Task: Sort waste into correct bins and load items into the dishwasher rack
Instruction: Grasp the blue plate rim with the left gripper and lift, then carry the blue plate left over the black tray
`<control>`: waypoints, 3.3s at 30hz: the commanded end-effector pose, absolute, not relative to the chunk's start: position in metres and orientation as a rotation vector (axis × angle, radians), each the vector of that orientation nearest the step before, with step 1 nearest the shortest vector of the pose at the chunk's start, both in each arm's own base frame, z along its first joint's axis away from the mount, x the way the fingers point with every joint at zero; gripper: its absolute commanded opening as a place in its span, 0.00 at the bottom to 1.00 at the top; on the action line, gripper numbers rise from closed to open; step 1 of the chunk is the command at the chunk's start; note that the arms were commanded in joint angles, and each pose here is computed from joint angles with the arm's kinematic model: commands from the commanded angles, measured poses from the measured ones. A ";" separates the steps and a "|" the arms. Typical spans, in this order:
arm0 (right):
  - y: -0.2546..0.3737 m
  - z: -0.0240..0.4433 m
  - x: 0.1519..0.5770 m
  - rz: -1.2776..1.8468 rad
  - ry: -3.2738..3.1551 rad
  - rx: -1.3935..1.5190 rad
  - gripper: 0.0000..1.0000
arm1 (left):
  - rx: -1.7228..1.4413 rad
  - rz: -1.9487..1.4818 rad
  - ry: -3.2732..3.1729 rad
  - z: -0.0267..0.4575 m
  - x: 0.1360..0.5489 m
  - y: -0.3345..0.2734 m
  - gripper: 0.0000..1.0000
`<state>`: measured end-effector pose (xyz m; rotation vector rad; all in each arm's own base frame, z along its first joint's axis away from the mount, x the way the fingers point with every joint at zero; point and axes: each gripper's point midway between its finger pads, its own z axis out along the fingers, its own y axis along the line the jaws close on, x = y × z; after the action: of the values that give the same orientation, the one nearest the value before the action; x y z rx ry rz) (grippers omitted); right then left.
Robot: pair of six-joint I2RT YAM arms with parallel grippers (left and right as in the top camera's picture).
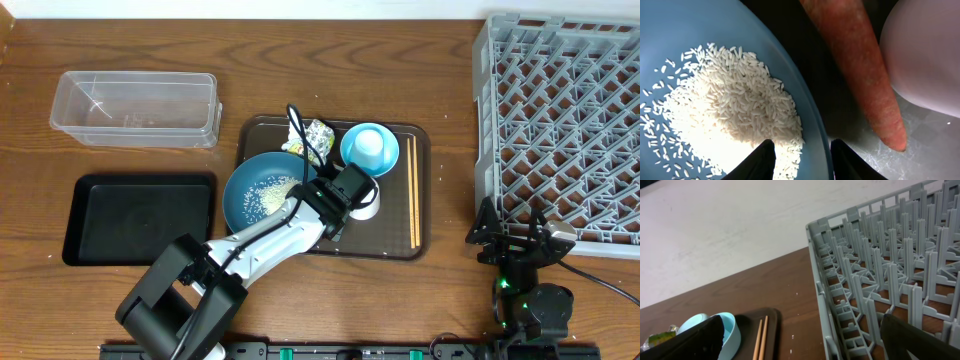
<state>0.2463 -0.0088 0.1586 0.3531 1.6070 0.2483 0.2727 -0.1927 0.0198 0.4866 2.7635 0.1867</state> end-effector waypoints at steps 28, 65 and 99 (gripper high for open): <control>-0.008 0.158 0.246 0.253 1.607 0.356 0.99 | 0.492 0.230 2.767 0.012 0.269 -0.185 0.06; -0.008 0.158 0.246 0.253 1.607 0.356 0.99 | 0.474 0.076 2.552 0.106 0.289 -0.177 0.06; -0.008 0.158 0.246 0.253 1.607 0.356 0.99 | -0.230 -0.386 2.547 0.141 0.340 -0.041 0.06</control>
<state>0.2464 -0.0088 0.1585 0.3532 1.6074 0.2482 0.3380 -0.0433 0.1302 -0.2245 2.5852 -0.2775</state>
